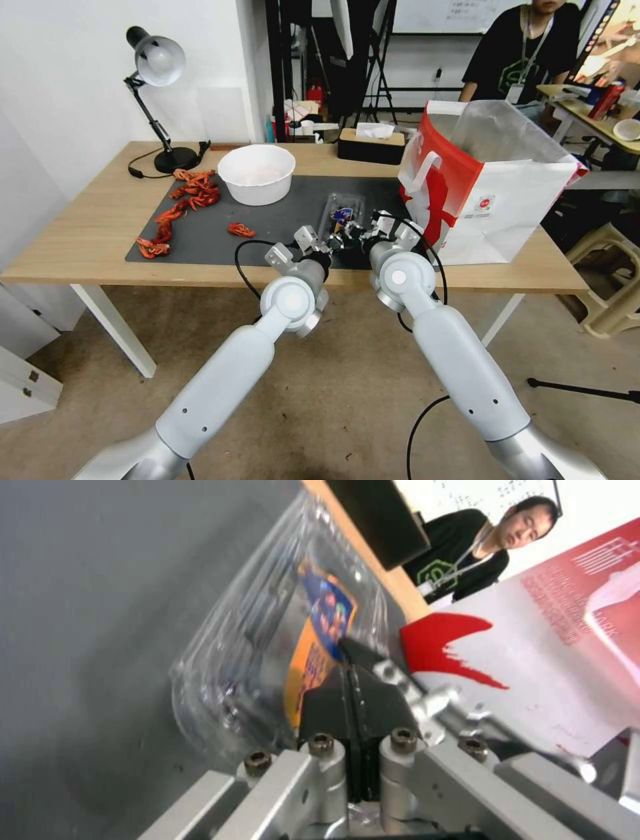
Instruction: Close the takeout container lid, then place the container into the takeout bag.
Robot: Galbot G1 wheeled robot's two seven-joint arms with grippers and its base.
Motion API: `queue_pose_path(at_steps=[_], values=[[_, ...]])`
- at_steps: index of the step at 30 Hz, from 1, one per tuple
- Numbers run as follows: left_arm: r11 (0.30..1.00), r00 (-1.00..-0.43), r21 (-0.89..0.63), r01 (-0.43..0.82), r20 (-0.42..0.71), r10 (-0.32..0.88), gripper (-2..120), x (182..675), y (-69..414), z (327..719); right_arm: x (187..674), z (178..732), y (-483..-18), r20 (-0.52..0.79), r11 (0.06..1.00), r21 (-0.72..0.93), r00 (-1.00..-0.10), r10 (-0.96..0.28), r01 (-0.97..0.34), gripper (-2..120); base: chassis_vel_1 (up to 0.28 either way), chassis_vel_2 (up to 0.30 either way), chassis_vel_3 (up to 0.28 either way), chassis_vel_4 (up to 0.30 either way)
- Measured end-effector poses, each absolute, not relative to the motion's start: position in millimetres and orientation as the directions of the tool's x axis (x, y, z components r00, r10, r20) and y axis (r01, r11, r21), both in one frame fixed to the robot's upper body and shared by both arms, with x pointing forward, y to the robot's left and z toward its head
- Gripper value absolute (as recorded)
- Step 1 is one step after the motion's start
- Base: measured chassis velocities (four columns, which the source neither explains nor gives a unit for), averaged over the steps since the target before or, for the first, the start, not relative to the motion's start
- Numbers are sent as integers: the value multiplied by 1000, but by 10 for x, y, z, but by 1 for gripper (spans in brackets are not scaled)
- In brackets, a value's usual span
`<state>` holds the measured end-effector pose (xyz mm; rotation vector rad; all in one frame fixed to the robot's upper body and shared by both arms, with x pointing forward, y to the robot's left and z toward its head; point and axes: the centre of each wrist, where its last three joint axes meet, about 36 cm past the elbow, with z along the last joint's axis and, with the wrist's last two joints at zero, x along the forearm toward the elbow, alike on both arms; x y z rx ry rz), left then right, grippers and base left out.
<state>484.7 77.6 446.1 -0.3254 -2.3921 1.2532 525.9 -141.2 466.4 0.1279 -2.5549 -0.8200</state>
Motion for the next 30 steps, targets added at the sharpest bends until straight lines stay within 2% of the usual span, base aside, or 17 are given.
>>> queue_pose_path(at_steps=[1,4,8,11,12,13,14,15,16,19,20,22,24,26,28,29,30], values=[[575,-890,-817,26,243,386,0,4830,793,4470,5256,4665,-1414,390,819,572,-894,-220,47,9,0,0,0,0],[605,-900,-793,68,212,380,0,4770,851,4482,5253,4662,-1421,388,821,569,-895,-219,47,2,0,0,0,0],[672,-920,-727,141,154,359,0,4651,969,4462,5250,4661,-1425,387,822,567,-896,-217,46,0,0,0,0,0],[765,-943,-604,223,66,327,12,4508,1161,4422,5242,4666,-1427,383,825,563,-898,-215,42,0,0,0,0,0],[765,-943,-604,223,66,327,12,4508,1161,4422,5242,4666,-1427,383,825,563,-898,-215,42,0,0,0,0,0],[803,-948,-540,252,30,317,20,4436,1254,4403,5241,4667,-1428,382,826,562,-899,-215,42,0,0,0,0,0],[831,-951,-487,268,2,308,21,4387,1338,4395,5240,4667,-1428,382,826,562,-899,-215,41,0,0,0,0,0],[854,-954,-440,278,-21,300,28,4333,1427,4386,5238,4666,-1428,381,827,561,-899,-215,40,0,0,0,0,0],[854,-954,-440,278,-21,300,28,4333,1427,4386,5238,4666,-1428,381,827,561,-899,-215,40,0,0,0,0,0],[908,-960,-312,280,-72,271,41,4194,1688,4355,5231,4668,-1428,378,828,560,-901,-215,37,0,0,0,0,0],[908,-960,-312,280,-72,271,41,4194,1688,4355,5231,4668,-1428,378,828,560,-901,-215,37,0,0,0,0,0],[937,-962,-225,268,-104,251,54,4095,1867,4326,5225,4671,-1428,374,829,559,-902,-216,33,0,0,0,0,0],[947,-963,-190,260,-116,241,55,4053,1931,4327,5224,4671,-1429,374,829,559,-902,-217,32,0,0,0,0,0],[962,-968,-141,235,-126,218,69,3966,2037,4324,5222,4675,-1433,372,830,558,-903,-216,31,0,0,0,0,0],[964,-969,-135,230,-126,214,71,3955,2049,4322,5221,4677,-1434,371,830,557,-903,-216,31,0,0,0,0,0],[979,-976,-80,185,-130,174,83,3858,2183,4261,5214,4692,-1432,366,829,558,-905,-215,28,0,0,0,0,0],[979,-976,-80,185,-130,174,83,3858,2183,4261,5214,4692,-1432,366,829,558,-905,-215,28,0,0,0,0,0]])
